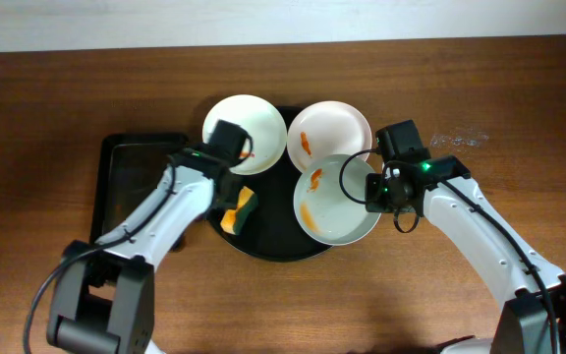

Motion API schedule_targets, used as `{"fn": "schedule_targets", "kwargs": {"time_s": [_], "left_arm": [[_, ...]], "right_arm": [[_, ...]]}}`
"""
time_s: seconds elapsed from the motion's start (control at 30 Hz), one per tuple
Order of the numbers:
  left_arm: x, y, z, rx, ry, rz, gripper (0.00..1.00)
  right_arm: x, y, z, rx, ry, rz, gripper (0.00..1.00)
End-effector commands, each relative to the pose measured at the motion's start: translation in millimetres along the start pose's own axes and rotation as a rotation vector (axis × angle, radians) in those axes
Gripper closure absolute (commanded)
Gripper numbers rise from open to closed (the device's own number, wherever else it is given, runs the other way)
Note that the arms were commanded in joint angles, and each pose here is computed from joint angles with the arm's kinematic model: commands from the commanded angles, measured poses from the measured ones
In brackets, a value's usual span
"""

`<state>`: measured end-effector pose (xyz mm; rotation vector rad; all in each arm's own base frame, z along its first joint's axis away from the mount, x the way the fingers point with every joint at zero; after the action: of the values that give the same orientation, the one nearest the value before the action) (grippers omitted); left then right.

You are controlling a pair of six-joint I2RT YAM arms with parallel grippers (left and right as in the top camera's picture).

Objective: Clean dirty plates on tray and stack at the side

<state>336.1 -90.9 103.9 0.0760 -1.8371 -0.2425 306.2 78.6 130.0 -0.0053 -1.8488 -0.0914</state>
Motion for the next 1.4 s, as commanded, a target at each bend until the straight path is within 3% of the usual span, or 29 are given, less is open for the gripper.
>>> {"fn": "schedule_targets", "kwargs": {"time_s": [0.0, 0.03, 0.17, 0.33, 0.5, 0.77, 0.83, 0.93, 1.07, 1.37], "left_arm": [[20.4, -1.2, -12.3, 0.029, -0.035, 0.069, 0.95], [29.9, -10.5, -9.6, 0.015, -0.035, 0.128, 1.0], [44.2, -40.5, 21.5, -0.097, 0.054, 0.183, 1.0], [20.4, -69.4, 47.5, -0.143, 0.042, 0.199, 0.99], [7.5, -45.0, 35.4, -0.104, -0.045, 0.039, 0.94], [3.7, -6.9, 4.6, 0.016, -0.107, 0.034, 0.93], [23.9, -16.0, -6.7, -0.006, -0.154, 0.094, 0.8], [31.1, -31.4, -2.6, -0.021, -0.135, 0.222, 0.36], [1.2, -38.5, 13.8, -0.04, -0.043, 0.219, 0.29], [-26.3, -29.7, 19.6, -0.062, -0.003, 0.089, 0.33]], "right_arm": [[1.8, 2.2, -3.4, 0.01, -0.01, 0.001, 0.96], [1.8, 2.1, -3.3, 0.01, -0.01, 0.001, 0.96], [1.8, 2.1, -3.2, 0.01, -0.01, 0.001, 0.96], [1.8, 2.1, -3.2, 0.01, -0.01, 0.001, 0.96], [1.8, 2.2, -3.2, 0.01, -0.01, 0.001, 0.96], [1.8, 2.0, -3.0, 0.01, -0.008, 0.001, 0.96], [1.8, 2.1, -3.1, 0.01, -0.009, 0.001, 0.96], [1.8, 2.1, -3.1, 0.01, -0.009, 0.001, 0.96], [1.8, 2.2, -3.2, 0.01, -0.01, 0.001, 0.96], [1.8, 2.1, -3.2, 0.01, -0.009, 0.001, 0.96]]}}
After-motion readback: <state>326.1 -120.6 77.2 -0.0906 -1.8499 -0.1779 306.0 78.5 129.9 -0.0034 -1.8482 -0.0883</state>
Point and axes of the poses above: each gripper's point midway between its finger pads, its own x axis back along the fingers, its own y axis along the line the jaws close on, z = x × y, the point moved 5 cm from there along x, back along the fingers, and after that the axes turned 1 degree about x, right-handed, at the moved point
